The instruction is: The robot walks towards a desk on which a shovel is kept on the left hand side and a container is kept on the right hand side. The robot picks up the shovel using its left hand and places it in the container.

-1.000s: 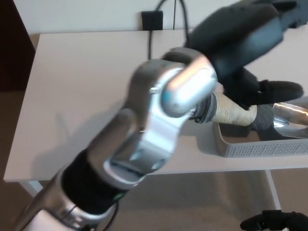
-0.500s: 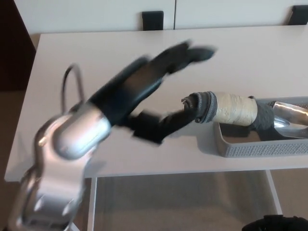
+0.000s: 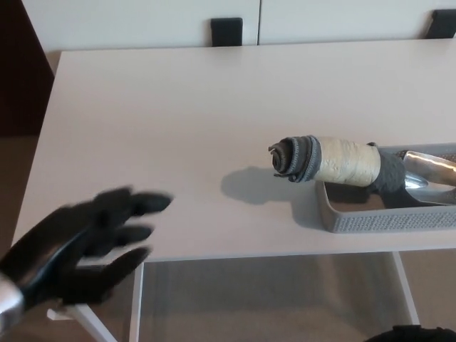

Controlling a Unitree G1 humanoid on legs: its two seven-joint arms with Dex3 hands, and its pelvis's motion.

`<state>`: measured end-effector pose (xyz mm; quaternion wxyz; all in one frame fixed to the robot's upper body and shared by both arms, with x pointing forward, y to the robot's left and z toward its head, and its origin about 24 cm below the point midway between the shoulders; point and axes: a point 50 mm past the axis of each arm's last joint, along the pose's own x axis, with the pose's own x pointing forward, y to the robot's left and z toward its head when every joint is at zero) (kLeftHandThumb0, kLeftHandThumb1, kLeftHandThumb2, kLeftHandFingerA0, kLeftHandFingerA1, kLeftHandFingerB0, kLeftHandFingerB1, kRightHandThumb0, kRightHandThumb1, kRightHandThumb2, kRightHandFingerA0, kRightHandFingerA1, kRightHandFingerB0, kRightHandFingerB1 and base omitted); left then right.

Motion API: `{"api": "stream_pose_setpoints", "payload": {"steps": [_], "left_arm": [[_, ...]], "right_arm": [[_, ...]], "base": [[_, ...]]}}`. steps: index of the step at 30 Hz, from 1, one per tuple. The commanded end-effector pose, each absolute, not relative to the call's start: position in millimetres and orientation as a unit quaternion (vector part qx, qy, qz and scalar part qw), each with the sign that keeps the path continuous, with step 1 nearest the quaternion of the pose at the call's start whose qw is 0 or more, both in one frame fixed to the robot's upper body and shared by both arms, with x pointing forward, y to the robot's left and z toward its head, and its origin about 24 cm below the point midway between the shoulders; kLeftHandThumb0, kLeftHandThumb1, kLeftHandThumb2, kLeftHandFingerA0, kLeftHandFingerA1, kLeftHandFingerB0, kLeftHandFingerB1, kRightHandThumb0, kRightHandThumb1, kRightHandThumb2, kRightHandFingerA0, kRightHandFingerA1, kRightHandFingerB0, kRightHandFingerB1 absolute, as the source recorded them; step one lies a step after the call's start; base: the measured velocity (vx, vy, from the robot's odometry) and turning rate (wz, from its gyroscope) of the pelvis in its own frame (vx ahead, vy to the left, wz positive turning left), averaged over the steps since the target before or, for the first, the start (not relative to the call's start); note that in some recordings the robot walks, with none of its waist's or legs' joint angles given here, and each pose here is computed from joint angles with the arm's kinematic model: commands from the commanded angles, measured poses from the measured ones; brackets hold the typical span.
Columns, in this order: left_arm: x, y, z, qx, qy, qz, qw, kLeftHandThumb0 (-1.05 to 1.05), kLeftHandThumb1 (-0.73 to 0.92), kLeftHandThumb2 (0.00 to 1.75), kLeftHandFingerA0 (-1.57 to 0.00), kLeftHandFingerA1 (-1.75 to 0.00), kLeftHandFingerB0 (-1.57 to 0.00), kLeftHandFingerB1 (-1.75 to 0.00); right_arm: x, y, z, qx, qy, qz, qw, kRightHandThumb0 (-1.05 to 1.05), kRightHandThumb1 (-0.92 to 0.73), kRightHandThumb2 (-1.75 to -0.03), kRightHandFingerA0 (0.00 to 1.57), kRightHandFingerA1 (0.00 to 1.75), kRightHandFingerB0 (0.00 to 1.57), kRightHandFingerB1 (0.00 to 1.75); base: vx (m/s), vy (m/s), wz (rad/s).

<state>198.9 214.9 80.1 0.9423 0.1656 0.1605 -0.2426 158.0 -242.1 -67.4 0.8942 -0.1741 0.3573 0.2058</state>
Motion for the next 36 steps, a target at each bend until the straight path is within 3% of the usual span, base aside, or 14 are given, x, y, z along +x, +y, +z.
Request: {"api": "stream_pose_setpoints", "payload": {"steps": [1, 9, 10, 12, 14, 15, 18, 20, 21, 22, 23, 25, 29, 36], "left_arm": [[73.8, 279.7, 143.8, -0.038, -0.012, -0.546, 0.837, -0.89, 0.68, 1.11, -0.16, -0.44, -0.19, -0.42], [83.4, 269.0, 83.5, -0.003, 0.139, -0.558, 0.818, -0.84, 0.92, 0.7, -0.18, -0.28, -0.21, -0.28], [86.5, 266.9, 70.2, 0.005, 0.171, -0.55, 0.818, -0.36, 0.5, 1.1, -0.01, -0.5, 0.0, -0.47], [93.7, 262.3, 35.9, 0.07, 0.254, -0.5, 0.825, -0.77, 0.91, 0.73, -0.1, -0.28, -0.16, -0.28], [101.9, 259.6, 8.0, 0.108, 0.315, -0.449, 0.829, -0.82, 0.92, 0.69, -0.12, -0.3, -0.17, -0.26], [103.5, 260.4, -7.1, 0.147, 0.343, -0.414, 0.831, -0.37, 0.45, 1.07, -0.02, -0.5, 0.0, -0.47], [113.7, 262.2, -35.9, 0.148, 0.403, -0.364, 0.827, -0.38, 0.38, 1.02, -0.01, -0.5, 0.0, -0.46], [121.9, 264.1, -56.9, 0.14, 0.429, -0.327, 0.83, -0.39, 0.37, 1.01, -0.02, -0.51, 0.0, -0.47], [124.2, 265.3, -63.1, 0.133, 0.438, -0.311, 0.833, -0.87, 0.65, 0.99, -0.07, -0.43, -0.11, -0.4], [126.0, 267.0, -69.8, 0.129, 0.445, -0.292, 0.837, -0.84, 0.81, 0.65, -0.11, -0.33, -0.17, -0.27], [126.7, 268.7, -76.1, 0.123, 0.451, -0.267, 0.843, -0.39, 0.37, 1.0, -0.02, -0.51, 0.0, -0.47], [128.0, 271.5, -87.9, 0.094, 0.464, -0.207, 0.856, -0.84, 0.72, 0.65, -0.11, -0.31, -0.17, -0.28], [122.5, 284.1, -97.0, 0.161, 0.455, -0.154, 0.862, -0.38, 0.43, 1.03, -0.01, -0.5, 0.0, -0.48], [120.9, 298.4, -86.6, 0.187, 0.412, -0.122, 0.884, -0.81, 0.8, 0.65, -0.21, -0.3, -0.21, -0.28]], "right_arm": [[131.6, -275.6, -74.9, -0.175, 0.386, 0.15, 0.893, -0.23, -0.57, -0.55, 0.73, 0.55, 0.61, 0.49], [131.4, -275.4, -75.7, -0.172, 0.388, 0.146, 0.894, -0.25, -0.58, -0.55, 0.73, 0.54, 0.61, 0.49], [131.4, -275.2, -75.6, -0.171, 0.388, 0.145, 0.894, -0.24, -0.58, -0.55, 0.73, 0.54, 0.61, 0.49], [130.1, -273.7, -78.1, -0.168, 0.385, 0.146, 0.896, -0.26, -0.57, -0.54, 0.72, 0.55, 0.61, 0.49], [130.4, -273.3, -77.7, -0.168, 0.381, 0.143, 0.898, -0.31, -0.42, -0.79, 0.64, 0.66, 0.5, 0.58], [129.7, -270.6, -77.4, -0.174, 0.379, 0.141, 0.898, -0.33, -0.42, -0.79, 0.61, 0.64, 0.49, 0.58], [130.3, -269.7, -76.6, -0.16, 0.365, 0.122, 0.909, -0.28, -0.56, -0.56, 0.58, 0.52, 0.53, 0.48], [130.5, -269.4, -77.0, -0.15, 0.36, 0.111, 0.914, -0.32, -0.58, -0.56, 0.53, 0.51, 0.49, 0.46], [130.5, -269.3, -76.8, -0.148, 0.358, 0.109, 0.916, -0.35, -0.59, -0.57, 0.5, 0.5, 0.46, 0.45], [130.2, -269.0, -76.5, -0.148, 0.355, 0.108, 0.917, -0.4, -0.42, -0.82, 0.44, 0.61, 0.33, 0.54], [129.8, -268.6, -76.5, -0.145, 0.351, 0.105, 0.919, -0.44, -0.42, -0.83, 0.42, 0.61, 0.29, 0.52], [130.3, -267.6, -76.8, -0.135, 0.347, 0.093, 0.924, -0.46, -0.63, -0.59, 0.42, 0.48, 0.33, 0.4], [127.8, -265.1, -75.7, -0.128, 0.338, 0.088, 0.928, -0.52, -0.65, -0.58, 0.38, 0.48, 0.25, 0.37], [131.8, -268.9, -72.8, -0.128, 0.334, 0.081, 0.93, -0.52, -0.64, -0.58, 0.38, 0.48, 0.26, 0.38]], "base": [[0.0, 0.0, 0.0], [0.0, 0.0, 0.0], [0.0, 0.0, 0.0], [0.0, 0.0, 0.0], [0.0, 0.0, 0.0], [0.0, 0.0, 0.0], [0.0, 0.0, 0.0], [0.0, 0.0, 0.0], [0.0, 0.0, 0.0], [0.0, 0.0, 0.0], [0.0, 0.0, 0.0], [0.0, 0.0, 0.0], [0.0, 0.0, 0.0], [0.0, 0.0, 0.0]]}}
